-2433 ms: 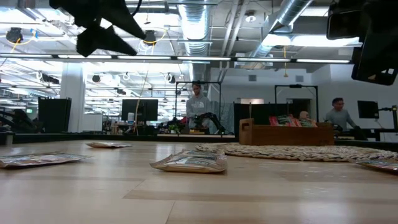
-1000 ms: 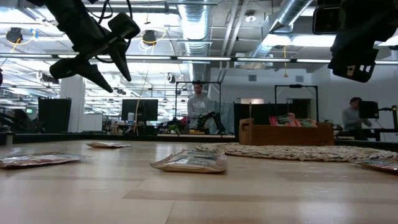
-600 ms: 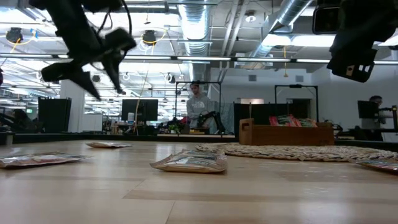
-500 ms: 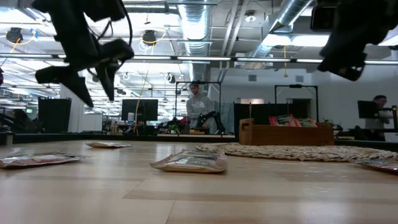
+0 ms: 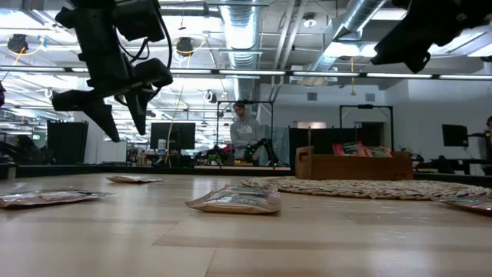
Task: Pick & Place Tea
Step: Put the brown tea pack into the left compartment of the brown organizer
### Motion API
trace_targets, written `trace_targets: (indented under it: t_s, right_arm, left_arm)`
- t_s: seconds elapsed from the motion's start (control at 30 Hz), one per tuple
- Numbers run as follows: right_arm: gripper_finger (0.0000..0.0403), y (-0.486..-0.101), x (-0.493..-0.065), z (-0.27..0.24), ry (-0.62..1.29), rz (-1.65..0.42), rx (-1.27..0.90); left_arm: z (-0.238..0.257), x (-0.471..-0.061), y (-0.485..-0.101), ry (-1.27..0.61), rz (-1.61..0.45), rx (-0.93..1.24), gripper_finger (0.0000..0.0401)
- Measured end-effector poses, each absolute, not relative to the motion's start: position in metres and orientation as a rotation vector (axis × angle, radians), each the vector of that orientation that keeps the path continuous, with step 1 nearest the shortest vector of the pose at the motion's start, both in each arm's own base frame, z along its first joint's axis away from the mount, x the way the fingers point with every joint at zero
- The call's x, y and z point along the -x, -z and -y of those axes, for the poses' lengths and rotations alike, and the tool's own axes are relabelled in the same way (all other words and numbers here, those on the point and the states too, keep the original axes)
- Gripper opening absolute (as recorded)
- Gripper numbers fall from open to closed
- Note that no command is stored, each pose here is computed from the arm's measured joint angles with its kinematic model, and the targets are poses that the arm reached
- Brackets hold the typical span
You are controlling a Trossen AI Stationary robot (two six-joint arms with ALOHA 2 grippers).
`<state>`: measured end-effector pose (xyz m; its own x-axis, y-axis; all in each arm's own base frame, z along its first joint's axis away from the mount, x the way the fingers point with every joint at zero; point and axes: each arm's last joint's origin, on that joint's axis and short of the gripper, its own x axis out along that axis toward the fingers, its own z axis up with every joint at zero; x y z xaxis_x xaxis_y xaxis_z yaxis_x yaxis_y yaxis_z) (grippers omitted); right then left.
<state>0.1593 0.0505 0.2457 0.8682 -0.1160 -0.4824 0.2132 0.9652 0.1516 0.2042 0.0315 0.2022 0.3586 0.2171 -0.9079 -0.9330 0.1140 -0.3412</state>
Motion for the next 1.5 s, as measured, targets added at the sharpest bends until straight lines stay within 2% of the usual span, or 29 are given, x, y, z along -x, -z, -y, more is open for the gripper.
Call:
trace_targets:
  t_s: [0.4,0.63,1.03,1.5]
  right_arm:
    - [0.0118,-0.257,-0.121,-0.029,0.19,-0.341,-0.274]
    - [0.0118,-0.257,-0.119,-0.028,0.187,-0.339,-0.276]
    - [0.0118,-0.256,-0.119,-0.028,0.191,-0.357,-0.269]
    - [0.0118,-0.256,-0.119,-0.028,0.2,-0.347,-0.305]
  left_arm:
    - [-0.045,-0.221,-0.173,-1.013,-0.939,1.178,0.0218]
    - [-0.052,-0.228,-0.168,-1.0,-0.915,1.196,0.0232]
    - [-0.062,-0.227,-0.166,-0.96,-0.946,1.156,0.0296]
    - [-0.063,-0.239,-0.134,-0.981,-1.072,1.178,0.0299]
